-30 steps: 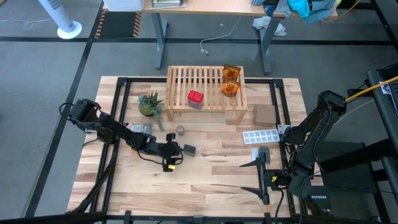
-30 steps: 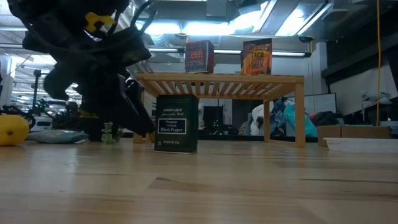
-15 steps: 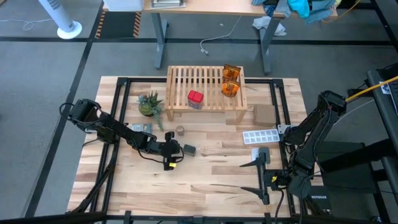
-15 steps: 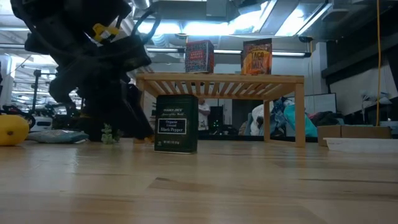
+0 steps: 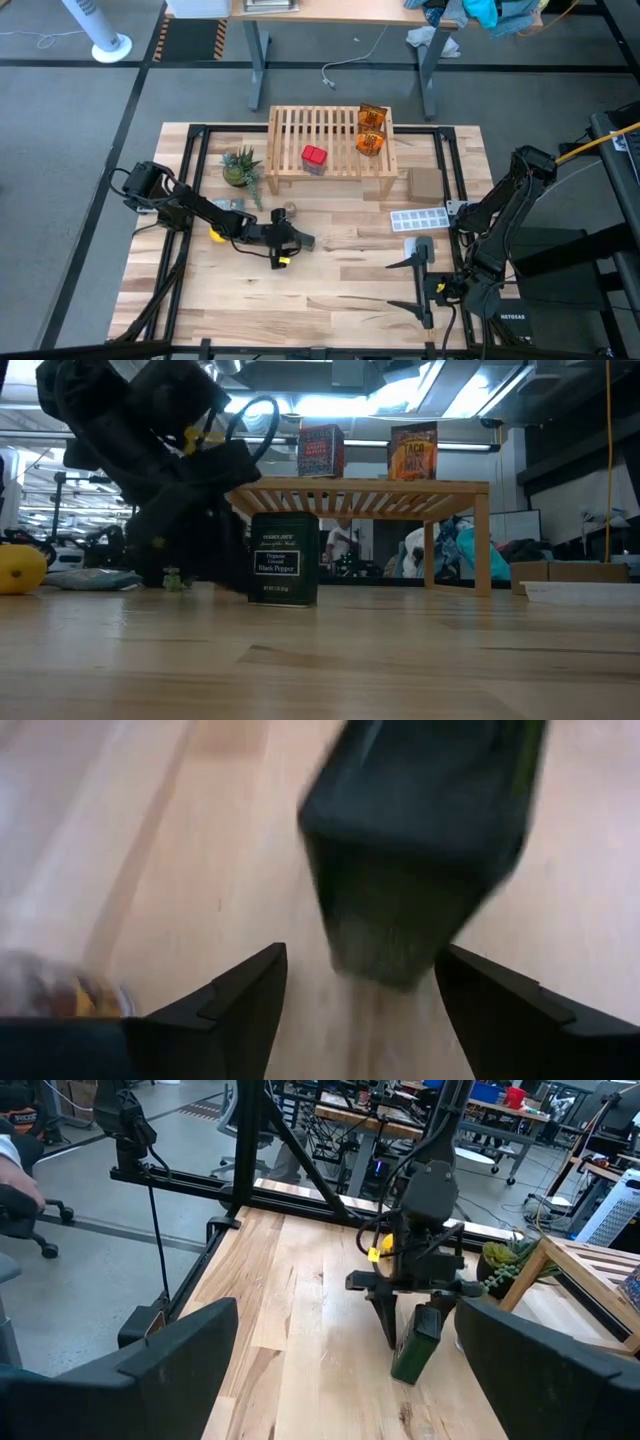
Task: Shelf spices
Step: Put the black seasoning can on the shelf
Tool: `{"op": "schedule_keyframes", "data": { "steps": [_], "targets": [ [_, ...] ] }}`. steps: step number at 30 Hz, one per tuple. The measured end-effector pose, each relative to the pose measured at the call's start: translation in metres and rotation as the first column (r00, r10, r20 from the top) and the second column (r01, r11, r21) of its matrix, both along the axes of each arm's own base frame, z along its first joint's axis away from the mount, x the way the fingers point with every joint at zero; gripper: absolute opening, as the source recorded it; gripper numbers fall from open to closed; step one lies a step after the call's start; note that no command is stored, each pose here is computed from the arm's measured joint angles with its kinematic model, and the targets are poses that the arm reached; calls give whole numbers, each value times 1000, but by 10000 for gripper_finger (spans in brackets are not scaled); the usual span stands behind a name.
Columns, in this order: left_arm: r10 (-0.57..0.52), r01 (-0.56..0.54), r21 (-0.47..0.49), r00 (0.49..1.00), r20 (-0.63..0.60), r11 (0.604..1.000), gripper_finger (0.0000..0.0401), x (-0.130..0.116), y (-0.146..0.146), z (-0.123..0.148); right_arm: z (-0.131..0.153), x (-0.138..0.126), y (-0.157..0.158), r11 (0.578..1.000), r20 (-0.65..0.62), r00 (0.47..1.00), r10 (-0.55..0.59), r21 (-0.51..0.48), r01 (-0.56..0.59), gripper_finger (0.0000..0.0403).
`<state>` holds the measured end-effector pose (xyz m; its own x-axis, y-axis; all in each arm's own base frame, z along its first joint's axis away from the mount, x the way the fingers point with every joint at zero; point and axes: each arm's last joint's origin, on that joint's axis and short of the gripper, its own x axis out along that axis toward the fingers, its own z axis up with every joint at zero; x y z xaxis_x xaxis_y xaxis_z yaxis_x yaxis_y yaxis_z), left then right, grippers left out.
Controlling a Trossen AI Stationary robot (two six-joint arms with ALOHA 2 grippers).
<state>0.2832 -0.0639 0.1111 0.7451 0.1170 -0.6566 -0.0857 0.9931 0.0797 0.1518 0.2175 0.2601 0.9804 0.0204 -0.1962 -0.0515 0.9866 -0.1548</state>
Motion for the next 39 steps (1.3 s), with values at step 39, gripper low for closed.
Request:
{"op": "schedule_keyframes", "data": {
  "steps": [39],
  "targets": [
    [-151, 139, 63, 950, 273, 988, 103, 6, -20, 47, 0, 0, 0, 1000, -7, 1000, 17, 2, -17, 380]
  ]
}}
